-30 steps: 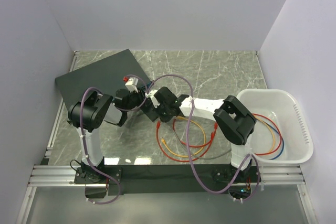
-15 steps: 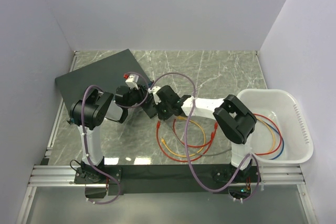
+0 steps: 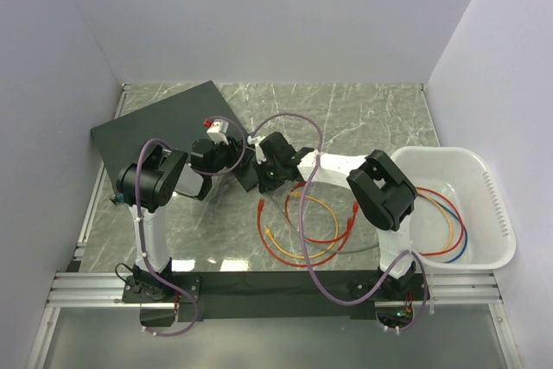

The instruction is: Insert the plug into the switch port

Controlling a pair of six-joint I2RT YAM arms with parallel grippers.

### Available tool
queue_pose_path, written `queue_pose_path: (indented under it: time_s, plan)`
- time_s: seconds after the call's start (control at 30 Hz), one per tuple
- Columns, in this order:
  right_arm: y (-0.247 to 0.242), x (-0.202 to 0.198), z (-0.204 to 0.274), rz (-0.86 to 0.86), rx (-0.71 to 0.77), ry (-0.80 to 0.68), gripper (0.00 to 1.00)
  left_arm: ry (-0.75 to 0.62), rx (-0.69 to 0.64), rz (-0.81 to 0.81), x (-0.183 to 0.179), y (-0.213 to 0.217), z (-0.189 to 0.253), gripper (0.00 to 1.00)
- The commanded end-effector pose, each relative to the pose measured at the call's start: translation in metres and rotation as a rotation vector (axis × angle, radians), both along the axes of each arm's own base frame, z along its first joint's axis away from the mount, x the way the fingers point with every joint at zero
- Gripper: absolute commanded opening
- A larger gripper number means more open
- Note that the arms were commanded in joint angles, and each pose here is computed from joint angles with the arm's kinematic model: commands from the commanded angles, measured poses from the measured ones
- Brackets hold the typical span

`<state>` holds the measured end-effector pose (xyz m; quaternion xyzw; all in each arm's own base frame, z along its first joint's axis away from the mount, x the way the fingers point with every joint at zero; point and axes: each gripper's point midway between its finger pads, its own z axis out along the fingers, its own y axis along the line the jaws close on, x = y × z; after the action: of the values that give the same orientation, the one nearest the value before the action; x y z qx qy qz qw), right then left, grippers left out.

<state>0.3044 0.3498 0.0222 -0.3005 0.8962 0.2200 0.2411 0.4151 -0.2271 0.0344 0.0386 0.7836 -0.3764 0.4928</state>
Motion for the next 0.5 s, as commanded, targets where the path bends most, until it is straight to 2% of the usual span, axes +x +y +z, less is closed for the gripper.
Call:
queue_pose_path:
  time_s: [0.0,0.07,0.2,0.33,0.37,0.43,0.47]
  plan:
    - [0.076,0.131,0.152,-0.146,0.485,-0.57,0.0,0.508,-0.018,-0.37,-0.14,-0.046,-0.078,0.0]
    - [0.073,0.129,0.143,-0.154,0.47,-0.558,0.03,0.5,-0.019,-0.366,-0.139,-0.046,-0.077,0.0]
    - [0.065,0.119,0.138,-0.157,0.436,-0.566,0.26,0.493,-0.019,-0.347,-0.137,-0.043,-0.074,0.01]
    - [0.053,0.104,0.141,-0.16,0.401,-0.574,0.38,0.495,0.004,-0.3,-0.132,-0.038,-0.073,0.01]
    - [0.049,0.099,0.15,-0.161,0.409,-0.586,0.41,0.488,0.013,-0.276,-0.129,-0.035,-0.072,0.02]
    - [0.039,0.088,0.141,-0.162,0.383,-0.571,0.47,0.486,0.044,-0.205,-0.125,-0.026,-0.068,0.07]
    - [0.033,0.083,0.151,-0.179,0.39,-0.588,0.49,0.486,0.053,-0.184,-0.124,-0.023,-0.068,0.15]
